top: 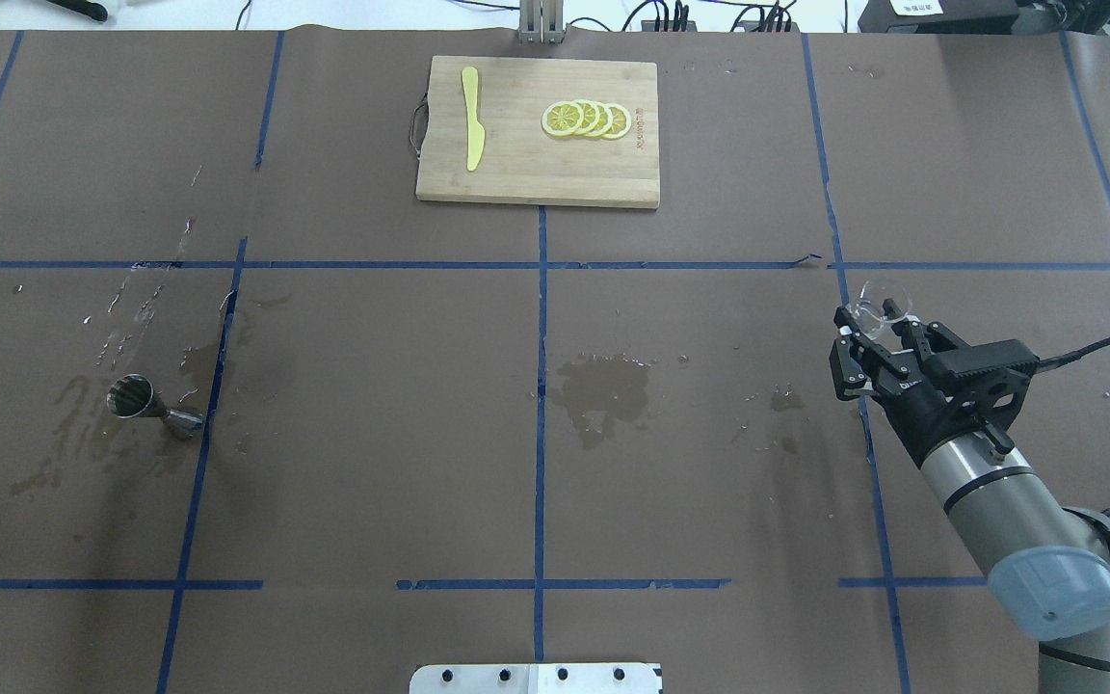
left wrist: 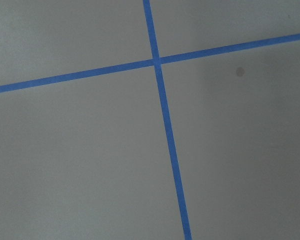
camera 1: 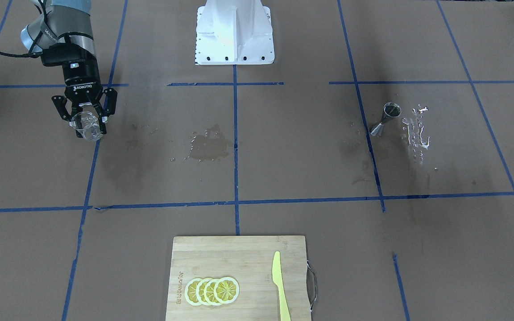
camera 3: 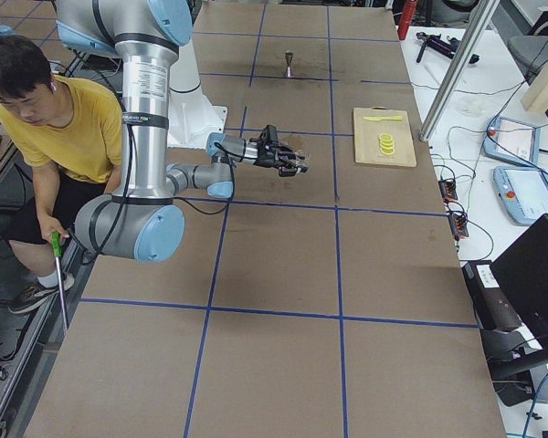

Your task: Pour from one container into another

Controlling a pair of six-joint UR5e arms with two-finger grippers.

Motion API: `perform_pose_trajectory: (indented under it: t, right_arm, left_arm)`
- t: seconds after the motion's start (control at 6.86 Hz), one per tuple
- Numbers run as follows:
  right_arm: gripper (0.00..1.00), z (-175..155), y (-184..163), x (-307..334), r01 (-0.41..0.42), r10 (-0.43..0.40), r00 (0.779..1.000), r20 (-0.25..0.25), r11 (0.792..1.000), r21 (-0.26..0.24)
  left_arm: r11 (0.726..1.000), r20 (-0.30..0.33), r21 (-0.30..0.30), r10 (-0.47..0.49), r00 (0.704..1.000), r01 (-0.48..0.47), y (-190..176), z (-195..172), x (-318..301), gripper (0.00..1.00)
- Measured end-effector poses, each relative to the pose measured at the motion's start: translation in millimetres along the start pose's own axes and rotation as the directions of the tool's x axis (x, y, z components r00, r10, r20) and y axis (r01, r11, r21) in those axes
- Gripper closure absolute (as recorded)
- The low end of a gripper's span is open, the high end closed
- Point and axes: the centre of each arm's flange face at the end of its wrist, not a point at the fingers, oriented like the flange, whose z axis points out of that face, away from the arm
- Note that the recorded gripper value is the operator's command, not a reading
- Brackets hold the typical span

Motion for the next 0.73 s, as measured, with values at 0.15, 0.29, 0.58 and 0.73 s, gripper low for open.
perform_pose_trajectory:
  t: [0.15,0.29,0.58,0.73]
  right_arm:
    - [1.00,0,22,11,0.001,-0.001,1.000,-0.022,1.000,-0.008]
    - [1.00,-2,43,17,-0.005,0.004,0.999,-0.038,1.000,-0.007]
    - [1.00,-4,77,27,-0.015,0.015,0.998,-0.060,1.000,-0.006]
    - [1.00,-4,89,32,-0.015,0.015,0.998,-0.065,1.000,-0.007]
  left_arm:
    - [1.000,0.000,0.003,0.003,1.000,-0.003,0,0,0,0.00]
    - [1.000,0.000,0.005,0.005,1.000,-0.005,-1,0,0,0.00]
    - [1.000,0.000,0.006,0.006,1.000,-0.006,-1,-1,1,0.00]
    - [1.000,0.000,0.007,0.007,1.000,-0.007,-1,-1,1,0.00]
